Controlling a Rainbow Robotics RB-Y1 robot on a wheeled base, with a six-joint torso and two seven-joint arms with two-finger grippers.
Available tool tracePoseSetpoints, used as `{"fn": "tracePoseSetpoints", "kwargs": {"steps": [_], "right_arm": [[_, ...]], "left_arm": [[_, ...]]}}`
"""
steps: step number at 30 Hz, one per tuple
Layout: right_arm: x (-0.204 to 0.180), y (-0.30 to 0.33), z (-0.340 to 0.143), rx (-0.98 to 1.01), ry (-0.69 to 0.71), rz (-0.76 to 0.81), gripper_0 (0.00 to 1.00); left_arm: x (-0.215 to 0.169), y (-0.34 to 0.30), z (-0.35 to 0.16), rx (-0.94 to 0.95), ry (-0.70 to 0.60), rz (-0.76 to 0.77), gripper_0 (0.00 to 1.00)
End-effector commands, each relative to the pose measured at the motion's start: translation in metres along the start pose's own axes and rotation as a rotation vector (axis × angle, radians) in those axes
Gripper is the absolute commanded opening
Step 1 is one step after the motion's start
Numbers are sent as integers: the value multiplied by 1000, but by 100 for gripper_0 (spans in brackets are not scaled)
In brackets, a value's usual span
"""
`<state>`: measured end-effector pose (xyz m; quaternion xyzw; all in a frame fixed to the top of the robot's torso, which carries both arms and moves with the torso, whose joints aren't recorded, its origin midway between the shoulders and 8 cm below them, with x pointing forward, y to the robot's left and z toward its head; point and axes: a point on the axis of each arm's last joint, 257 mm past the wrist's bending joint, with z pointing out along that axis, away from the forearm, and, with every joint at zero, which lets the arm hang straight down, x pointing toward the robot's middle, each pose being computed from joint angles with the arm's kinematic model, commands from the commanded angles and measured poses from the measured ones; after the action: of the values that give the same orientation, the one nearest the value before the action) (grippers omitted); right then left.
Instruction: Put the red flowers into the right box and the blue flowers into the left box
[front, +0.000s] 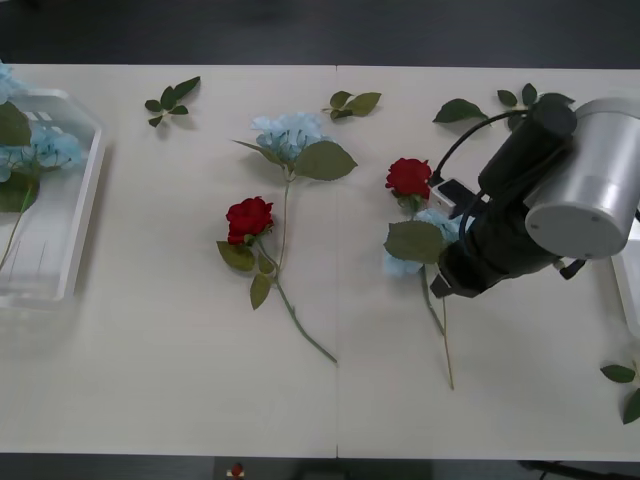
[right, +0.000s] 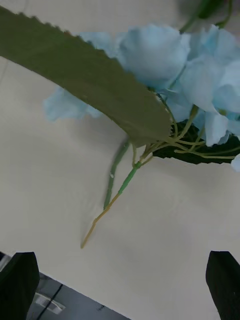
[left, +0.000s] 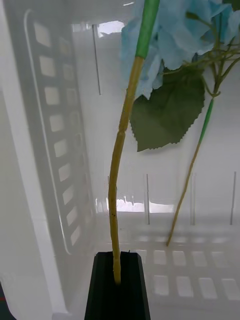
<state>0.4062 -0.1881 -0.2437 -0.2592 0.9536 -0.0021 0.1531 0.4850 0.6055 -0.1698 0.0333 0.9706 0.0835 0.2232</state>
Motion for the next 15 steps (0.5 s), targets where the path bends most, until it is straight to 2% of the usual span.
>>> {"fn": "tracePoseSetpoints", "kwargs": {"steps": [1,8,15], "right_arm": [[-7,3,7,9,-63,79,97],[-9,7,36,9,-103,126,97],[-11,5,59,15,-133,154,97]], "left_arm": [[-2,1,5,-22,-18,-23,0],[18,-21,43,-1,3,-21,0],[32,-33,61,13,23,-25,0]]}}
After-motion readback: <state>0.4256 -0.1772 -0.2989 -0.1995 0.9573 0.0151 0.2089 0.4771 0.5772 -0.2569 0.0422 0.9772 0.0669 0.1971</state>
